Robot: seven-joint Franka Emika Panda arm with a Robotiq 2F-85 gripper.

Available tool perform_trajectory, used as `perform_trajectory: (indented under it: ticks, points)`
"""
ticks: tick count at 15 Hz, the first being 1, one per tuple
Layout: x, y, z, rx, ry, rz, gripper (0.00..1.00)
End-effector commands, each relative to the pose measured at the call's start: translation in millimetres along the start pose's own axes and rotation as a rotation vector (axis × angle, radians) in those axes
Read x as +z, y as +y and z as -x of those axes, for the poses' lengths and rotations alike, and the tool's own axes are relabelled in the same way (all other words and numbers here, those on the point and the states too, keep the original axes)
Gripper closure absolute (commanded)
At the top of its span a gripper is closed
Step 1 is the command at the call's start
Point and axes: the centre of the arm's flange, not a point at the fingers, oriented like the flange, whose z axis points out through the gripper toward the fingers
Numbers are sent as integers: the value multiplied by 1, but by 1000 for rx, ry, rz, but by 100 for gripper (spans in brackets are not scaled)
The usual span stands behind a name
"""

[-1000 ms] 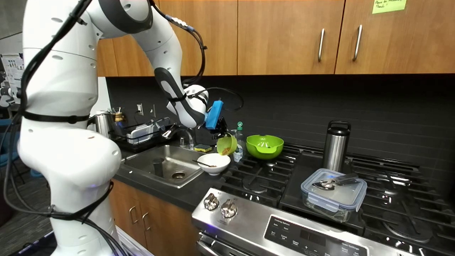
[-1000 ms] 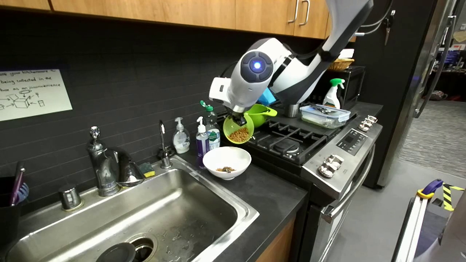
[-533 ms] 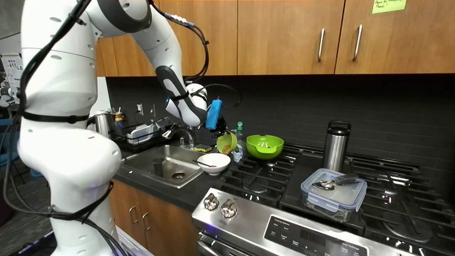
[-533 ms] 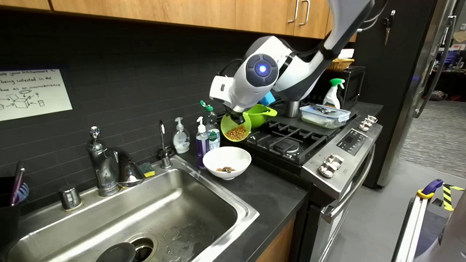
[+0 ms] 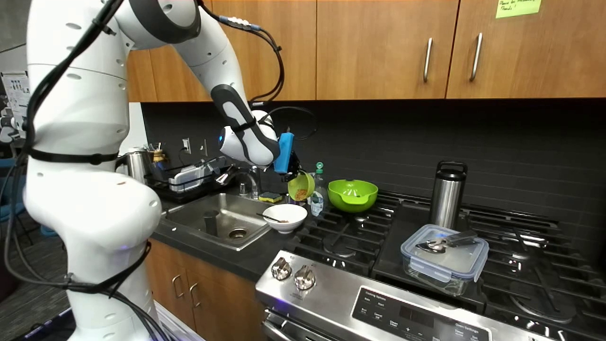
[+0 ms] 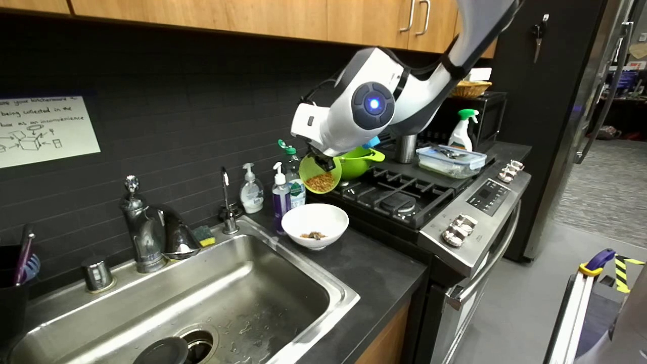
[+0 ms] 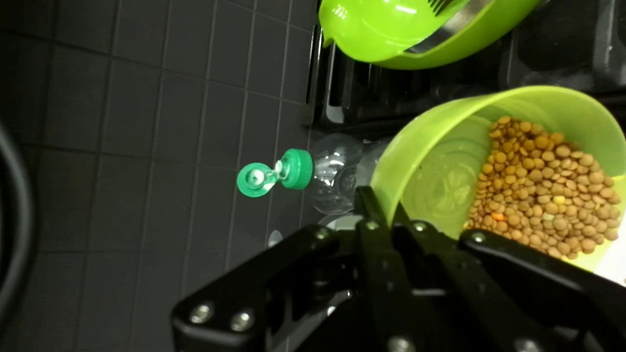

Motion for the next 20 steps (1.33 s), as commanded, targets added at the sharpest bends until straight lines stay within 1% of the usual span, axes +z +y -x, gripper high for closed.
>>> perform_trajectory:
  ticks: [1,11,16,19,20]
  points:
    - [-8,3,4,17,11,67,99]
    - [-9,5,1,53,20,121,99]
    - [-10,5,-1,67,26,128,99]
    - [-10,5,-1,70,18,115,99]
    - [-10,4,0,65,10,96,99]
